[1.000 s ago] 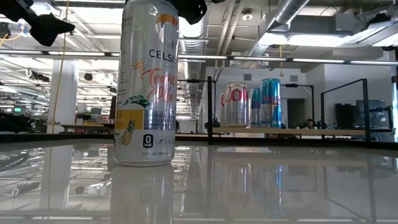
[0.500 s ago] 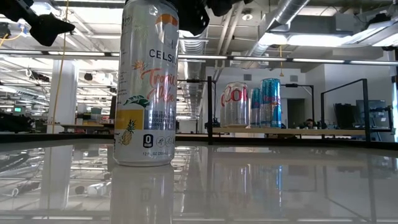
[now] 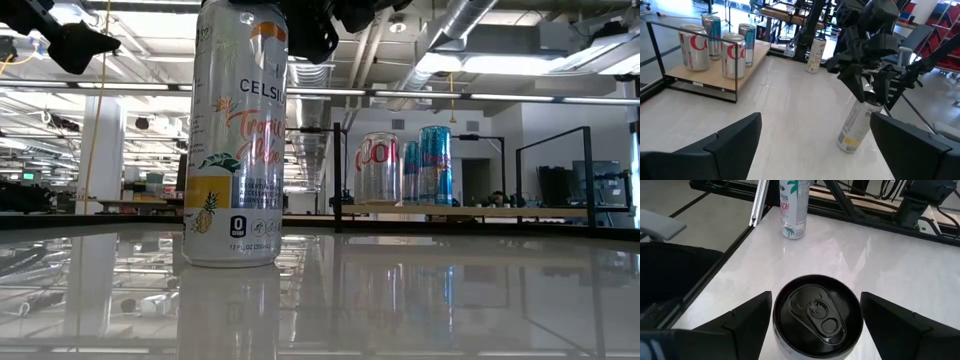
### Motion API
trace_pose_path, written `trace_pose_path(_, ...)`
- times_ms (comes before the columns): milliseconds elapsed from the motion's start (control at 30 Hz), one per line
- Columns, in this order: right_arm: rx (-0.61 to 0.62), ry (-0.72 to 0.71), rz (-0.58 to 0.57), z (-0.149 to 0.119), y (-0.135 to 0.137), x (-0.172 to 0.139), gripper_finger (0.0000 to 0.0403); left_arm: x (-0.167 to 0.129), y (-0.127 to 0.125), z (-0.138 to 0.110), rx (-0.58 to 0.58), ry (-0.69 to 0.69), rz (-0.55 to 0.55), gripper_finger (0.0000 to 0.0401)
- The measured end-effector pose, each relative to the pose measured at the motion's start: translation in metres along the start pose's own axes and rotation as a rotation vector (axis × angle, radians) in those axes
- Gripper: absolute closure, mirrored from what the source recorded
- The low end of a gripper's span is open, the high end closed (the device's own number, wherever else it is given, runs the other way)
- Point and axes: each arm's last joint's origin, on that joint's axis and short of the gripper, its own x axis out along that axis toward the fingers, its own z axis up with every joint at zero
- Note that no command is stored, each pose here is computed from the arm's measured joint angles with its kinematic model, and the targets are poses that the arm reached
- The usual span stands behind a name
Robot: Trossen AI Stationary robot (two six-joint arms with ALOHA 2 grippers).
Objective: Place canned beverage on shelf
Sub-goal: Put the top left black can on the shelf
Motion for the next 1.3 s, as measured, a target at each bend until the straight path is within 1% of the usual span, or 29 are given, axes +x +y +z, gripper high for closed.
trace_pose_path(167,0.0,0.002,0.002,-0.0003,0.0011,0.0001,0.0076,0.0,0.0,0.0,0.0,0.0,0.0,0.0044)
trace_pose_path(367,0.024,0.038,0.0,-0.0037,-0.0001,0.0,0.0076,0.0,0.0,0.0,0.0,0.0,0.0,0.0044)
trace_pose_path(667,0.026,0.037,0.0,-0.0038,-0.0001,0.0003,0.0077,0.0,0.0,0.0,0.0,0.0,0.0,0.0044)
trace_pose_path(967,0.025,0.037,0.0,-0.0038,-0.0001,0.0003,0.0099,0.0,0.0,0.0,0.0,0.0,0.0,0.0044)
trace_pose_path(1200,0.018,0.036,0.006,-0.0037,0.0025,0.0001,0.0102,0.0,0.0,0.0,0.0,0.0,0.0,0.0044)
trace_pose_path(1300,-0.011,0.033,0.01,-0.0026,0.0053,-0.0011,0.0103,0.0,0.0,0.0,0.0,0.0,0.0,0.0044)
